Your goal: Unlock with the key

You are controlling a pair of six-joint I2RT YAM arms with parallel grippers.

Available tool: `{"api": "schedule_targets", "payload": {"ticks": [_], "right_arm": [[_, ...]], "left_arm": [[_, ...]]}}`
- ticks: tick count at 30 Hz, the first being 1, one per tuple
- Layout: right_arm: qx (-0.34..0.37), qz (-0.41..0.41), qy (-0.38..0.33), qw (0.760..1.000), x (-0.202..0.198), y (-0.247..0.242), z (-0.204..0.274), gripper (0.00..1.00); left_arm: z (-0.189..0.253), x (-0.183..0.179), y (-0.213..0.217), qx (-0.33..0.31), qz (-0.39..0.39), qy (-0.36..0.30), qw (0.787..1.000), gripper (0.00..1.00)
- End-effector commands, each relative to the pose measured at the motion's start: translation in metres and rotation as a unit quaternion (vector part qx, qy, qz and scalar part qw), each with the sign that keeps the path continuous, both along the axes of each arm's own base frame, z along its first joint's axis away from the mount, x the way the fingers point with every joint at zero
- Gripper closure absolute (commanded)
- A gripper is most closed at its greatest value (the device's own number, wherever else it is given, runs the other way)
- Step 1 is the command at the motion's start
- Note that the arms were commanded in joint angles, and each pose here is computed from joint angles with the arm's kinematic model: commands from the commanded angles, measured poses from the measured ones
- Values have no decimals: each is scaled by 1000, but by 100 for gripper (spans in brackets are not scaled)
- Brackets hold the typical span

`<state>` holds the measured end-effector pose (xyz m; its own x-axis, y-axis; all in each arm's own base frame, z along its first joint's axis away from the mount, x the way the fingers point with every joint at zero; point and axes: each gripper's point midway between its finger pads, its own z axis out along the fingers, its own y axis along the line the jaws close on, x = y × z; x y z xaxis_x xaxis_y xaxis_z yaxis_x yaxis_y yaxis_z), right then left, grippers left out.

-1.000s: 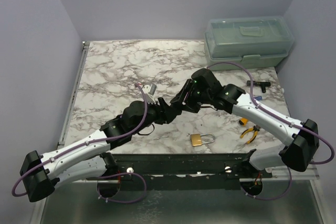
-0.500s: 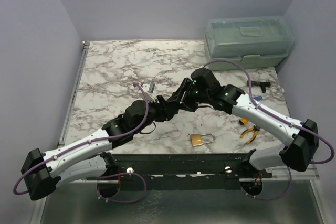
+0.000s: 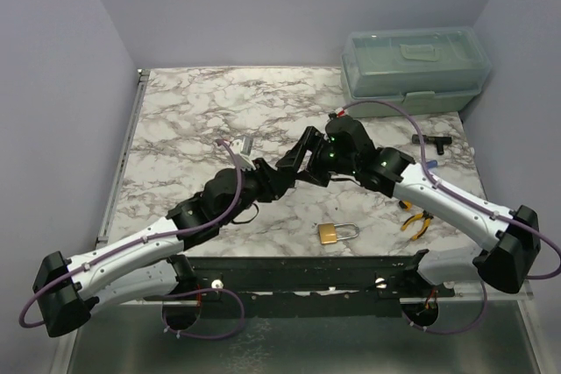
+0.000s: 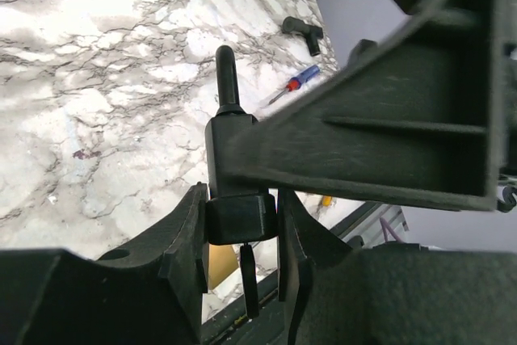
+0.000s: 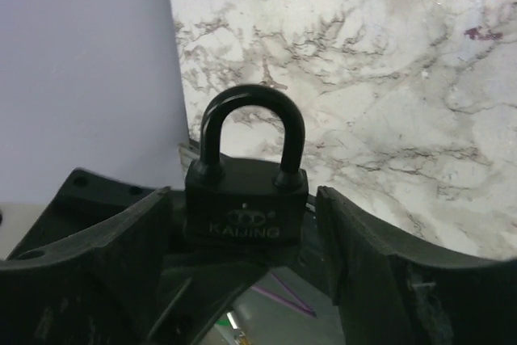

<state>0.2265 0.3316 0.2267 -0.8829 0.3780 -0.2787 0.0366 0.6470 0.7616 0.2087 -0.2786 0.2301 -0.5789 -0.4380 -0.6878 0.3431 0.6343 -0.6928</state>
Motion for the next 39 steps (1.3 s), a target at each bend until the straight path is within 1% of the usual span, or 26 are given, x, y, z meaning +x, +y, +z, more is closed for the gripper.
{"api": "schedule_targets", "payload": {"ticks": [1, 2, 5, 8, 11, 14, 17, 19, 20, 25, 33, 39], "right_arm": [[87, 1, -76, 993, -3, 2, 56, 6], [90, -11, -77, 993, -1, -1, 58, 1], [106, -48, -89, 989, 2, -13, 62, 0], [148, -71, -150, 975, 4, -27, 77, 0], [175, -40, -219, 959, -6, -32, 93, 0], [230, 0, -259, 938, -23, -30, 110, 0], [286, 49, -302, 908, -43, -26, 126, 1], [316, 77, -316, 891, -55, -23, 134, 4], [321, 88, -314, 889, -57, -20, 134, 5], [331, 112, -310, 884, -62, -13, 137, 15], [351, 141, -314, 871, -70, -7, 143, 28], [356, 158, -316, 865, -74, -4, 145, 44]], "left_arm": [[30, -1, 13, -53, 22, -20, 998, 100], [34, -3, 15, -61, 22, -22, 998, 100], [43, -9, 20, -83, 18, -25, 996, 100], [54, -17, 20, -105, 0, -33, 994, 100], [68, -27, 22, -134, -21, -42, 990, 100], [83, -38, 22, -166, -44, -48, 984, 100], [100, -50, 20, -198, -74, -55, 976, 100], [110, -58, 18, -214, -93, -59, 970, 100], [115, -61, 19, -224, -102, -62, 967, 100], [140, -73, 27, -264, -116, -82, 954, 100], [152, -76, 27, -289, -125, -88, 945, 100], [155, -79, 21, -298, -142, -92, 939, 100]]}}
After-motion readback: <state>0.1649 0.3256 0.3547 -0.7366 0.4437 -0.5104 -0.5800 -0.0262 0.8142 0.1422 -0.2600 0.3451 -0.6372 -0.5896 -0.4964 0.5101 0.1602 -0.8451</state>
